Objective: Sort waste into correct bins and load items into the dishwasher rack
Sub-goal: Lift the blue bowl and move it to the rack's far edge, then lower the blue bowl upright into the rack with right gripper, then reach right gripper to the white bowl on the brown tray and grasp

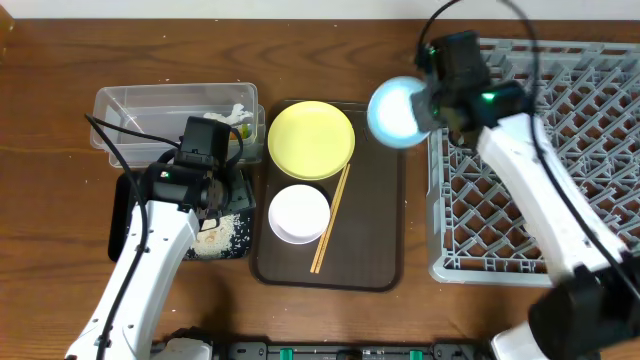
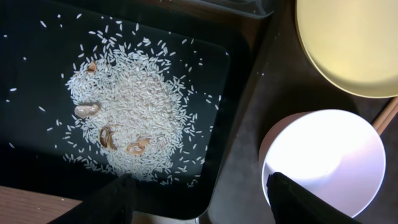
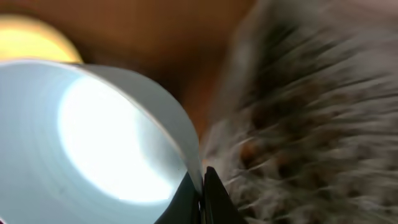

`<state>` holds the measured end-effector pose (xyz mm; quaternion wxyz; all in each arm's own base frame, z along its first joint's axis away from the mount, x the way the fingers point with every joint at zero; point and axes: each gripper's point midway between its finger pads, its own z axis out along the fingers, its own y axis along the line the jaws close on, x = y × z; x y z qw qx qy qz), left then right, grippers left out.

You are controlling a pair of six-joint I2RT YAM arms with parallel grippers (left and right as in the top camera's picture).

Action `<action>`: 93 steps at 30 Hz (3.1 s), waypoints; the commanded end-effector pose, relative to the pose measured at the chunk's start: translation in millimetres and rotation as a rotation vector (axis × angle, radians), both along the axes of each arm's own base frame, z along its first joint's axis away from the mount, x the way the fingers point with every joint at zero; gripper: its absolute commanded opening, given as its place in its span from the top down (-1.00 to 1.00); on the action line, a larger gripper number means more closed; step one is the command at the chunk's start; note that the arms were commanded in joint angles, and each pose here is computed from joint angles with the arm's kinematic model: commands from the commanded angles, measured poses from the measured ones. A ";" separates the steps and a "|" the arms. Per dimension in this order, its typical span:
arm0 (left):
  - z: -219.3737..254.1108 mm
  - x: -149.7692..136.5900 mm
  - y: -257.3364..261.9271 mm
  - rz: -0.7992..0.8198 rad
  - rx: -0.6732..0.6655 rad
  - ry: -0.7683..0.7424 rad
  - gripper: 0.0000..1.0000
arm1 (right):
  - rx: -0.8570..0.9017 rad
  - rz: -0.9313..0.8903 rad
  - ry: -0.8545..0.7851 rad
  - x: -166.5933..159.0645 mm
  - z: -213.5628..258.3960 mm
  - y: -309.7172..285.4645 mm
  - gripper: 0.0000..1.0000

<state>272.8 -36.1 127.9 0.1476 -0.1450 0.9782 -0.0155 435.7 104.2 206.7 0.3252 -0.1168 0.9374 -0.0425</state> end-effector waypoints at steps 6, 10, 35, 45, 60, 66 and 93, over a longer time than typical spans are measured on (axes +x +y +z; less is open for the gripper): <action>1.3 0.4 3.8 0.011 0.014 -0.006 -0.40 | -0.352 -0.580 -0.354 8.6 79.1 -110.8 0.98; 1.3 0.3 3.8 0.011 0.014 -0.005 -0.40 | -0.471 -0.743 -0.447 12.3 92.0 -138.6 0.98; 1.2 0.0 1.8 0.015 0.001 -0.003 -0.40 | -0.567 -0.704 -0.310 71.2 -31.9 -136.6 0.97; 1.2 0.0 1.9 0.015 0.001 -0.004 -0.40 | -0.498 -0.596 -0.238 70.4 -52.5 -107.3 0.98; 1.2 0.0 1.9 0.015 0.001 -0.004 -0.41 | -0.486 -0.571 -0.081 33.4 -78.1 -89.0 0.38; 1.2 0.0 1.9 0.014 0.001 -0.004 -0.40 | -0.416 -0.540 -0.057 21.6 -58.4 -83.6 0.01; -2.8 -22.0 106.8 0.511 -0.039 0.050 -0.43 | 0.332 0.356 0.466 -87.6 -91.0 168.4 -0.28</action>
